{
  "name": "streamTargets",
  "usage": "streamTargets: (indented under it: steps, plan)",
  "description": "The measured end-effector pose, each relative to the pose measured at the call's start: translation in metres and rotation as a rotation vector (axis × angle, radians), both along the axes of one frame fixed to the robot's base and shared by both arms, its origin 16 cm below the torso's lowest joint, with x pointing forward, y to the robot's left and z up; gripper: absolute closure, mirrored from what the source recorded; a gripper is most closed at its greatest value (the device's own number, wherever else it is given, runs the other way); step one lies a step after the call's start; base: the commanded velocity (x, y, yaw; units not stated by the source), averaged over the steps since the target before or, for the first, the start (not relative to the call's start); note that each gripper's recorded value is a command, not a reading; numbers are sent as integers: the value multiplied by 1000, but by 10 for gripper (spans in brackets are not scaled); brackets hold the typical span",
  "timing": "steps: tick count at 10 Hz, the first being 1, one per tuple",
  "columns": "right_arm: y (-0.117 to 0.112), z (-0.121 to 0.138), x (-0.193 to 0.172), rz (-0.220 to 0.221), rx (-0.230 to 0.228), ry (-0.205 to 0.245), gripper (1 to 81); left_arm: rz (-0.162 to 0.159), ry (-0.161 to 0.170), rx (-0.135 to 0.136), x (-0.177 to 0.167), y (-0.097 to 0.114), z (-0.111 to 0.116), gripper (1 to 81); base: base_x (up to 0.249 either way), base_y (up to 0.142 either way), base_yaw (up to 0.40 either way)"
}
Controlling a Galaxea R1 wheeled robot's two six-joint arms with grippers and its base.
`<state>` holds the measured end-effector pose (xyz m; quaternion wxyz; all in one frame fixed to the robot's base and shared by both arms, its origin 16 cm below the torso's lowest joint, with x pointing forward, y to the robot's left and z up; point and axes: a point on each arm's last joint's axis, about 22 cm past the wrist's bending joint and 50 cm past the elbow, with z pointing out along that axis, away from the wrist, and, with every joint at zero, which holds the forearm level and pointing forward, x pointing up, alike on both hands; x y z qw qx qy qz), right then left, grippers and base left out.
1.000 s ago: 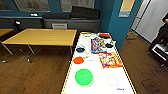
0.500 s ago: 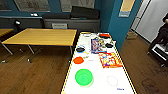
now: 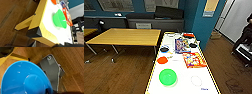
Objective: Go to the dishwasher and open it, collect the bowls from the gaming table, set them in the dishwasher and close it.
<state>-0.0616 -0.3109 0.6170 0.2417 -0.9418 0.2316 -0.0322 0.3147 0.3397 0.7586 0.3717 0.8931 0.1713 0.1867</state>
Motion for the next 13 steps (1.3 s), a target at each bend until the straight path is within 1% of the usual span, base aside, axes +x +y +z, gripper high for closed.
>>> streamTargets:
  steps: [2,3,4,5,6,7,8,9,10,11,13]
  plan:
    - [0,0,2,1,0,-5,811,4,1,-17,46,-5,21,10,0,0,0]
    - [1,-1,4,1,2,-8,811,-10,-6,-25,68,-11,33,10,0,0,0]
    - [4,-1,6,0,6,-11,811,-32,-3,-36,86,-21,44,10,0,0,0]
    - [3,-2,7,1,6,-13,811,-58,10,-46,99,-31,52,10,0,0,0]
    - [3,-2,7,1,6,-12,811,-66,46,-61,107,-41,54,10,0,0,0]
    - [4,-2,8,1,6,-14,811,-54,88,-86,116,-52,50,10,0,0,0]
    - [4,-3,11,1,6,-19,811,-44,130,-108,122,-63,42,10,0,0,0]
    - [6,-4,15,-1,10,-25,811,-50,160,-117,127,-75,32,10,0,0,0]
    - [11,-4,16,-3,16,-27,811,-61,173,-119,135,-88,23,10,0,0,0]
    - [13,-4,14,-3,21,-23,811,-63,187,-124,145,-100,14,10,0,0,0]
    - [15,-5,18,-3,25,-27,811,-74,199,-116,162,-119,-3,10,0,0,0]
